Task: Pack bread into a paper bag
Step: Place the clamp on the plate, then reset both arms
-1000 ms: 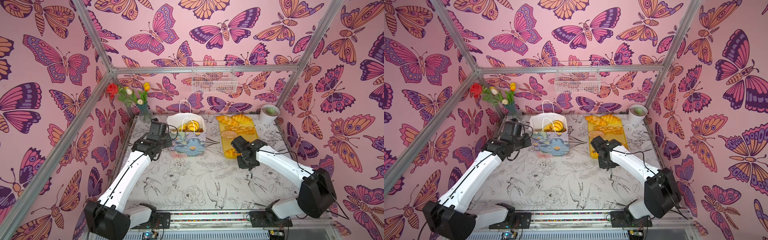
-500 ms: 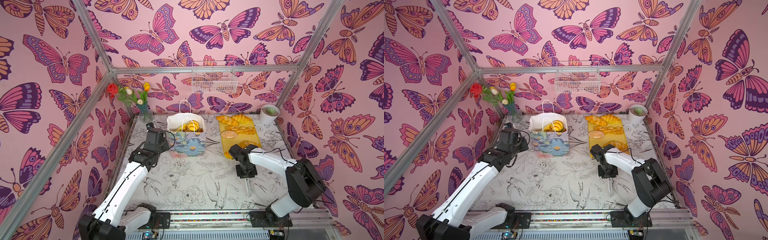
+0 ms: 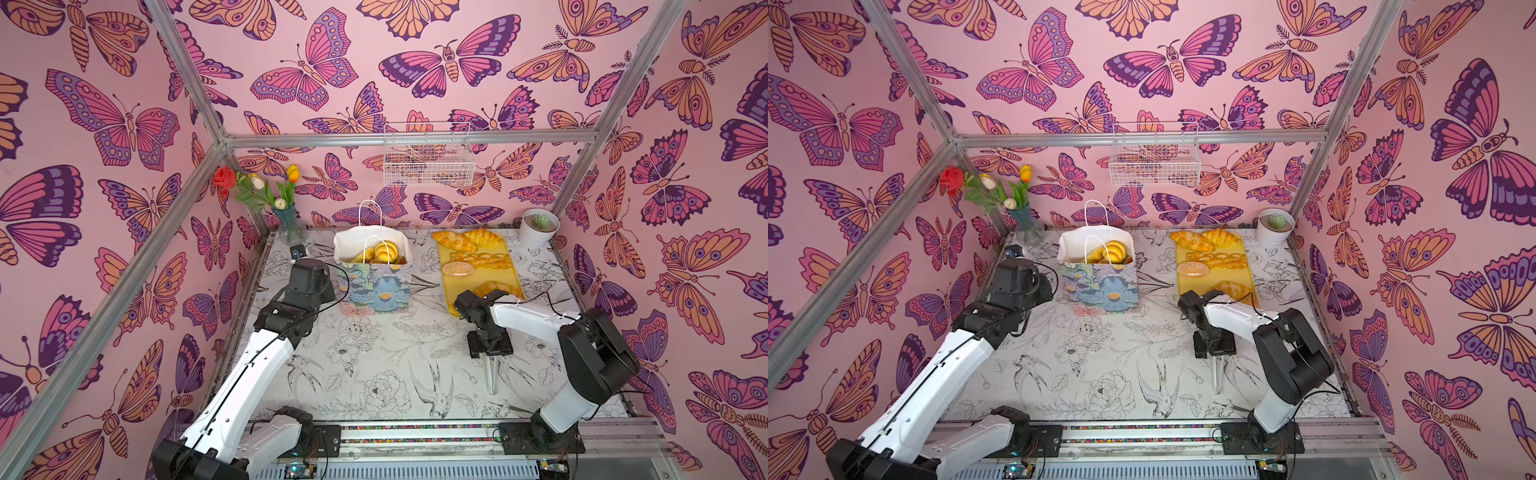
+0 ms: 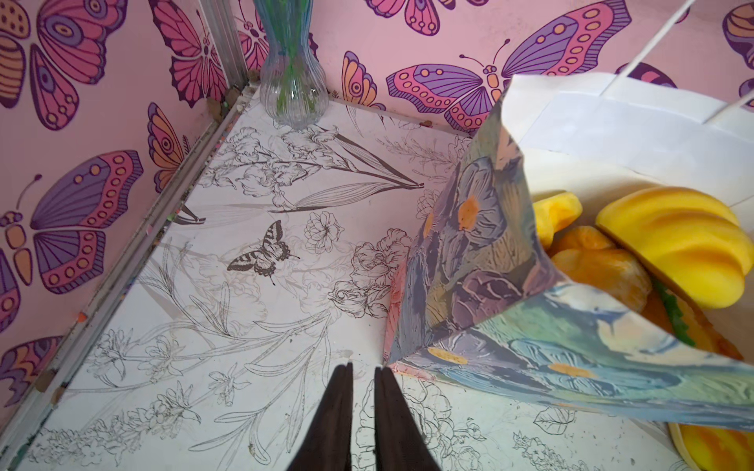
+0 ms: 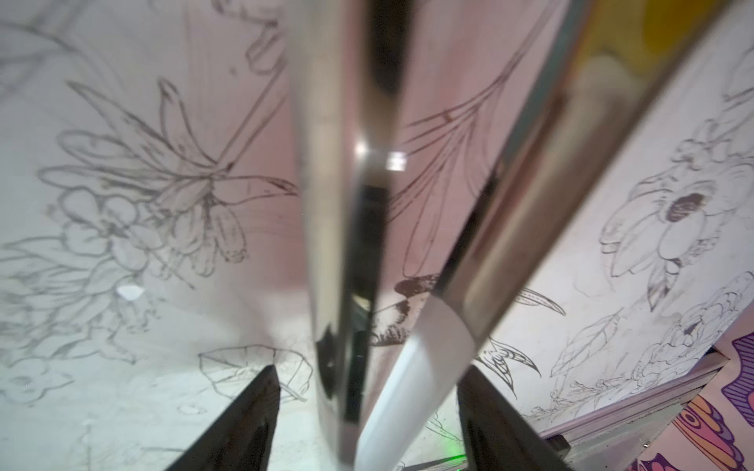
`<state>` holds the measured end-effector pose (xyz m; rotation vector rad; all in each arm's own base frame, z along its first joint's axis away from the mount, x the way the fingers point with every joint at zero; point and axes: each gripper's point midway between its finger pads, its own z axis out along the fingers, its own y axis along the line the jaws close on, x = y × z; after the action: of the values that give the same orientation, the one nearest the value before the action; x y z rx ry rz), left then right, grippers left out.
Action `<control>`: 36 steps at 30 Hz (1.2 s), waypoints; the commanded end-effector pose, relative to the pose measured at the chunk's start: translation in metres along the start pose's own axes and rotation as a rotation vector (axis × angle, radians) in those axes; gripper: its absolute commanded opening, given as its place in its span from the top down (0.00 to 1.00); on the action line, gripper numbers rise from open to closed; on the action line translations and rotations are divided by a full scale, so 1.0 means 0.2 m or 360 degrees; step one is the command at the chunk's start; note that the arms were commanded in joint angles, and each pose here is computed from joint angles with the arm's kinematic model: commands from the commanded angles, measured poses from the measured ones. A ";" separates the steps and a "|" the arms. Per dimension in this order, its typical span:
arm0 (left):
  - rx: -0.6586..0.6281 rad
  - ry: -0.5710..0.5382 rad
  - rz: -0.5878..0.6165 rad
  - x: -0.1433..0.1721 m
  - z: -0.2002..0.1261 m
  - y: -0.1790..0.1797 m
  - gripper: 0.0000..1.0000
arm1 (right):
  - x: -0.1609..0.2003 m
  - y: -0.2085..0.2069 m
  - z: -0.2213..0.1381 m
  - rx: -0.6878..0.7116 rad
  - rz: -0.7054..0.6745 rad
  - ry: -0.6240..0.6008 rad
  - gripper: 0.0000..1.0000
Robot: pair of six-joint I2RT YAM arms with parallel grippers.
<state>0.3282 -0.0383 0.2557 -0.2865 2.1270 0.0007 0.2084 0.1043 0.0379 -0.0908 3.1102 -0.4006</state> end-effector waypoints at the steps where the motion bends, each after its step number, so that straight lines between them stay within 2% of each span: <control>1: 0.0072 -0.0137 0.0097 -0.06 -0.02 -0.03 0.78 | -0.05 -0.08 -0.23 0.0010 0.0049 -0.0246 0.02; 2: 0.0106 -0.0166 0.0134 -0.07 -0.02 -0.05 0.76 | -0.08 -0.09 -0.31 -0.0009 0.0065 -0.0338 0.01; 3: 0.0140 -0.0202 0.0178 -0.07 -0.03 -0.06 0.62 | -0.12 -0.11 -0.43 -0.0032 0.0079 -0.0488 0.01; 4: 0.0152 -0.0236 0.0229 -0.07 -0.02 -0.07 0.09 | -0.17 -0.12 -0.56 -0.0055 0.0093 -0.0654 0.01; 5: 0.0123 -0.0256 0.0237 -0.07 -0.01 -0.05 0.00 | -0.21 -0.15 -0.67 -0.0069 0.0114 -0.0798 0.01; 7: 0.0033 -0.0274 0.0195 -0.06 0.01 0.00 0.00 | -0.29 -0.23 -0.89 -0.0073 0.0214 -0.1114 0.01; 9: 0.0019 -0.0286 0.0185 -0.05 0.03 0.01 0.00 | -0.38 -0.23 -1.05 -0.0158 0.0184 -0.1418 0.01; 11: 0.0012 -0.0313 0.0195 -0.03 0.05 0.01 0.00 | -0.48 -0.17 -1.10 -0.0159 0.0012 -0.1762 0.01; 12: 0.0010 -0.0342 0.0215 -0.01 0.07 0.01 0.00 | -0.50 -0.12 -1.07 -0.0101 -0.0174 -0.1864 0.01; 13: 0.0001 -0.0382 0.0233 0.01 0.09 0.02 0.00 | -0.53 -0.14 -1.06 -0.0022 -0.0202 -0.1945 0.01; 15: -0.0056 -0.0459 0.0255 0.05 0.14 0.06 0.00 | -0.59 -0.28 -1.00 0.0158 -0.0036 -0.1968 0.01; 18: -0.0140 -0.0594 0.0255 0.12 0.21 0.12 0.00 | -0.65 -0.49 -0.81 0.0138 0.0224 -0.1925 0.01; 20: -0.0147 -0.0558 0.0290 0.19 0.29 0.13 0.00 | -0.65 -0.62 -0.68 0.0072 0.0405 -0.1907 0.01; 22: -0.0170 -0.0470 0.0291 0.26 0.39 0.14 0.00 | -0.65 -0.68 -0.55 0.0017 0.0465 -0.1899 0.01; 28: -0.0155 -0.0395 0.0417 0.26 0.53 0.13 0.00 | -0.67 -0.68 -0.27 -0.0062 0.0450 -0.1872 0.01; 30: -0.0098 -0.0448 0.0380 0.24 0.54 0.15 0.00 | -0.70 -0.67 -0.28 -0.0088 0.0424 -0.1953 0.01; 32: -0.0098 -0.0457 0.0346 0.22 0.55 0.18 0.00 | -0.75 -0.66 -0.28 -0.0110 0.0369 -0.1940 0.01; 36: -0.0173 -0.0274 0.0382 0.36 0.61 0.25 0.00 | -0.84 -0.60 -0.23 -0.0161 0.0179 -0.1917 0.01</control>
<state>0.3825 0.0103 0.1353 -0.1129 1.9386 0.2798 0.3567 -0.0056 0.0851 0.0060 2.0475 -0.1707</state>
